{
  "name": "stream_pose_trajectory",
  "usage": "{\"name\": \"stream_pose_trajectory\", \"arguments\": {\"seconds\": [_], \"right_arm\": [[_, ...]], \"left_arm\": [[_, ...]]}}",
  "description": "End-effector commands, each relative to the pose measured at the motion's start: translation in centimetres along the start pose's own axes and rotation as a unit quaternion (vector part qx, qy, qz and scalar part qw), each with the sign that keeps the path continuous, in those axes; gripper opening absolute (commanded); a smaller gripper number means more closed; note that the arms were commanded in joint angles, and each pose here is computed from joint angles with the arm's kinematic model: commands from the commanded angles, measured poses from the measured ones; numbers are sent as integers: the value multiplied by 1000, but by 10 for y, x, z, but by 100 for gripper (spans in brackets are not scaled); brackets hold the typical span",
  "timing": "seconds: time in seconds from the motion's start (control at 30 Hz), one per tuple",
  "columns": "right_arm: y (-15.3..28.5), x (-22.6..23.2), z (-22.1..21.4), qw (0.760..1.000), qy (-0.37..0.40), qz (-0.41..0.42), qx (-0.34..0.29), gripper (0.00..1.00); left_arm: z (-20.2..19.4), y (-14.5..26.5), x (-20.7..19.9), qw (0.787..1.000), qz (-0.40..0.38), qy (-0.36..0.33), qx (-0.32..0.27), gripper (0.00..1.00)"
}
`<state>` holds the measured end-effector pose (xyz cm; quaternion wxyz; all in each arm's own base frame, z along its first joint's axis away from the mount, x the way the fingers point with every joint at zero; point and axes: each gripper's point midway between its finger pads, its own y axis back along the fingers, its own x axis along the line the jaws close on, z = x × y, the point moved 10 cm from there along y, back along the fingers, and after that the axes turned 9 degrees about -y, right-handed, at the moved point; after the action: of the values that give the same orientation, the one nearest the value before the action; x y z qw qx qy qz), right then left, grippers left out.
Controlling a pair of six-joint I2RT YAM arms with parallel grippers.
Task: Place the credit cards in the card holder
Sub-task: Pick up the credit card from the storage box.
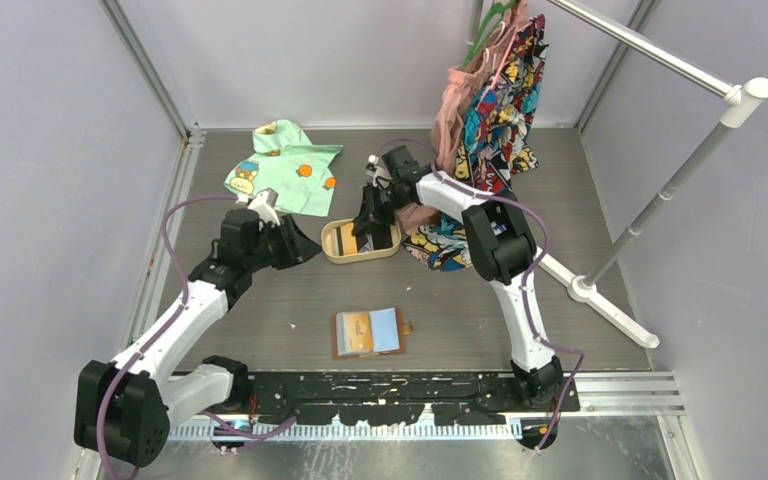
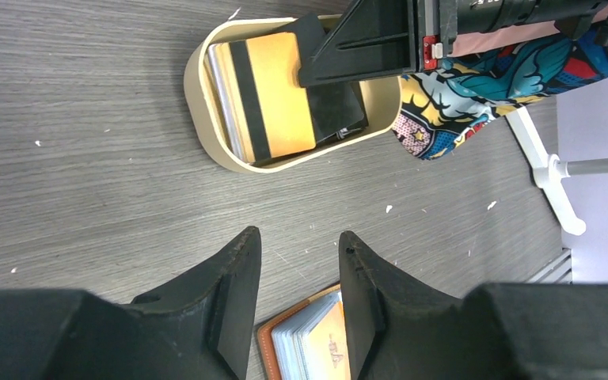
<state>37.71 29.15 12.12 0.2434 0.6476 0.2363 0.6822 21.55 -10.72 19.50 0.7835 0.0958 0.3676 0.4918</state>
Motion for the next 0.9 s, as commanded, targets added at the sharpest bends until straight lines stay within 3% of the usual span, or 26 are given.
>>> {"name": "stream_pose_trajectory", "arguments": {"seconds": [0.0, 0.2, 0.33, 0.5, 0.63, 0.87], "right_arm": [[29, 23, 3, 998, 44, 14, -33, 21], [23, 14, 4, 999, 34, 16, -18, 25], [27, 13, 5, 999, 37, 14, -22, 6], [52, 23, 6, 996, 75, -4, -53, 1], [76, 35, -3, 989, 129, -14, -76, 1], [95, 44, -32, 978, 199, 32, -53, 1]], "left_arm": [[8, 9, -11, 999, -39, -13, -31, 43], [7, 15, -14, 998, -48, -7, -32, 44], [5, 20, -16, 998, -57, -3, -36, 44], [0, 25, -21, 995, -87, 13, -37, 46], [-6, 30, -25, 990, -126, 31, -52, 62], [-9, 45, -34, 973, -189, 52, -121, 96]]}}
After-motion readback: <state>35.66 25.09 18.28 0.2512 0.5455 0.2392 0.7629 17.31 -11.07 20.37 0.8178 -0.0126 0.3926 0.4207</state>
